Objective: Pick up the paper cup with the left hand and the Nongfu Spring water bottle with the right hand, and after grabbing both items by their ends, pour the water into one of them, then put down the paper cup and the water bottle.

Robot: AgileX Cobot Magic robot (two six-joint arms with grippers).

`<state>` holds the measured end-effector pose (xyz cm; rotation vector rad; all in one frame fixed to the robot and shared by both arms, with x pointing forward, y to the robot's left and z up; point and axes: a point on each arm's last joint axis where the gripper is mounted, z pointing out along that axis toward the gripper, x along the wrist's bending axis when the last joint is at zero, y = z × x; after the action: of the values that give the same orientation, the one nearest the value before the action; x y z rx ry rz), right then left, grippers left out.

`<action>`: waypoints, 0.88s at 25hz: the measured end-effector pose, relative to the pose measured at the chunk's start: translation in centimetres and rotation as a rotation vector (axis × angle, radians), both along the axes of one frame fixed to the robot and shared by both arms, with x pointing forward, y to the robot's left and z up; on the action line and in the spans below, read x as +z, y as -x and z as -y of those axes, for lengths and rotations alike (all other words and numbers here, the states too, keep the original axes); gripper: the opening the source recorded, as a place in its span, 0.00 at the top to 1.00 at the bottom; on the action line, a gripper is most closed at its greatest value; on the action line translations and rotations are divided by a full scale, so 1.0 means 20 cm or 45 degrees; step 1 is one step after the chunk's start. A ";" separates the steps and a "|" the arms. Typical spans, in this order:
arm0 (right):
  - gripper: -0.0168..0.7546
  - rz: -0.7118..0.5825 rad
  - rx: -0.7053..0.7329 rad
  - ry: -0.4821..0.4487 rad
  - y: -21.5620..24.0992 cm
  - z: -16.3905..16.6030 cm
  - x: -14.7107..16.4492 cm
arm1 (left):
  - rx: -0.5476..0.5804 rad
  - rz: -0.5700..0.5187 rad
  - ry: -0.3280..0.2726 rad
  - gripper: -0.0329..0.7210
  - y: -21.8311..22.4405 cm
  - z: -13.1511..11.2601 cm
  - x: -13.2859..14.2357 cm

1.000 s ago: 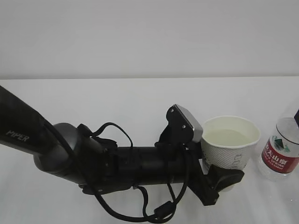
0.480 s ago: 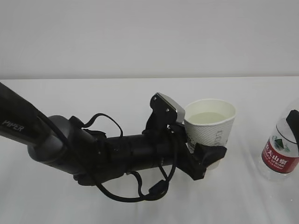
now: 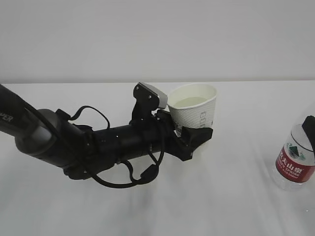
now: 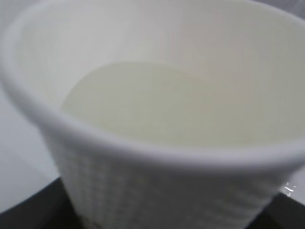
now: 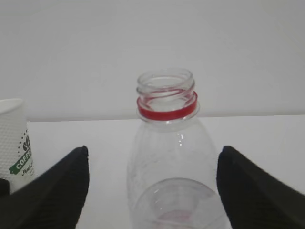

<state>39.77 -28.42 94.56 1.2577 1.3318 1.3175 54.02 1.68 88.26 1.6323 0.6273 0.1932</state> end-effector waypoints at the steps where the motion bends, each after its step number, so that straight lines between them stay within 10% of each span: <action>1: 0.16 0.000 -0.007 -0.003 0.00 0.00 0.00 | 0.012 0.000 0.000 0.26 -0.01 -0.01 0.00; 22: 0.16 -0.001 -0.087 -0.029 0.00 0.03 0.00 | 0.228 -0.001 0.012 0.27 -0.22 -0.33 -0.01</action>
<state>39.84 -29.02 94.58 1.3082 1.2663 1.2882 58.40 8.22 88.00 1.5674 0.7747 0.3201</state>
